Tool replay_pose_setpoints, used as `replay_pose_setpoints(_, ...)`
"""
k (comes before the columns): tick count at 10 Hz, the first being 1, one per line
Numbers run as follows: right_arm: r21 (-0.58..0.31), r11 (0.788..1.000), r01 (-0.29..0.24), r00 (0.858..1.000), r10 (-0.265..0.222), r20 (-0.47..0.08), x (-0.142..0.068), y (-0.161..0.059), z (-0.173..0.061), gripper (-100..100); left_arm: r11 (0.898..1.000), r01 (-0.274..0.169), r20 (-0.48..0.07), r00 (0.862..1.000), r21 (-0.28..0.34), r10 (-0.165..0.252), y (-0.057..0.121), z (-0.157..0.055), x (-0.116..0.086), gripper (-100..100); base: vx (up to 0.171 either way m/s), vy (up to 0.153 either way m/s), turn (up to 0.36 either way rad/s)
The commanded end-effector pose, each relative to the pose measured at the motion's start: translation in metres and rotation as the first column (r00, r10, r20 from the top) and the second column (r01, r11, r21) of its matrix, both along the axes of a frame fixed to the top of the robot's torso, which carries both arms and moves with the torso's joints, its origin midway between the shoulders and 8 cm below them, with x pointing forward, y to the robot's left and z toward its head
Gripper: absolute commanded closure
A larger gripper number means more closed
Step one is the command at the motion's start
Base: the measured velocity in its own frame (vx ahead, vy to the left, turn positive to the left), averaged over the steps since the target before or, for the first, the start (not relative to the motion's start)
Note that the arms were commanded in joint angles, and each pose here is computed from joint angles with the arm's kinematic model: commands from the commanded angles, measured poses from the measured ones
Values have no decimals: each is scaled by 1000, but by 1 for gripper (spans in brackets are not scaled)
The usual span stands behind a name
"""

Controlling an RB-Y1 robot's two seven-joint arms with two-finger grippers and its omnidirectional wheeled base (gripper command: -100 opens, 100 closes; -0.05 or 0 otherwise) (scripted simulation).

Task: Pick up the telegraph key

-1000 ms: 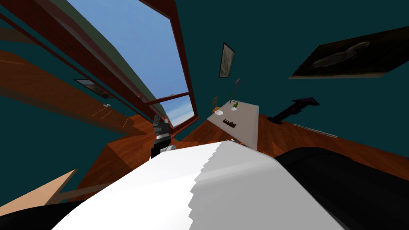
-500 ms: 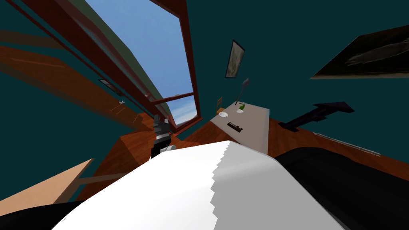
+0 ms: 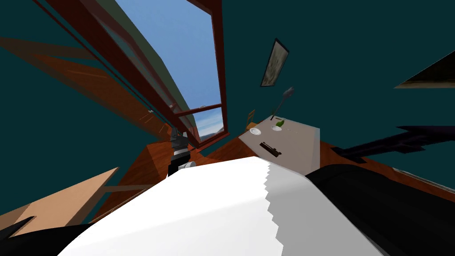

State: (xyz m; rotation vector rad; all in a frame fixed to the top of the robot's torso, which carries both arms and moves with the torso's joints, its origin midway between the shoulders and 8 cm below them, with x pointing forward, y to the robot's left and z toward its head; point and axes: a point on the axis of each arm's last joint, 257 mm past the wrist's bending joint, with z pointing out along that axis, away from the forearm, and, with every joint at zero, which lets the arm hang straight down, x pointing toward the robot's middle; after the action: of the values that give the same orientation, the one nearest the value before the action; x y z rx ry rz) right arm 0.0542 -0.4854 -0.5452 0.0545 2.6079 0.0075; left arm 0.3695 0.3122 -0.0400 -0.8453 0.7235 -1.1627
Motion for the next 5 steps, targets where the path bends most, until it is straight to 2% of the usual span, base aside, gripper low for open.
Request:
replay_pose_setpoints(1,-58,998,-16,997,12,-81,-35,-24,-4,-100,1000,0,0,1000,0,0,0,0,0,0,167,-24,221)
replay_pose_setpoints(2,-64,998,-10,996,5,-92,-41,-28,-5,-100,1000,0,0,1000,0,0,0,0,0,0,112,-11,125)
replay_pose_setpoints(3,-105,994,-33,988,16,-154,-70,-46,-4,-100,1000,0,0,1000,0,0,0,0,0,0,121,7,247)
replay_pose_setpoints(4,-144,988,-54,976,22,-218,-99,-65,-2,-100,1000,0,0,1000,0,0,0,0,0,0,197,0,289)
replay_pose_setpoints(5,-150,987,-49,973,14,-229,-106,-69,-2,-100,1000,0,0,1000,0,0,0,0,0,0,169,-27,91)
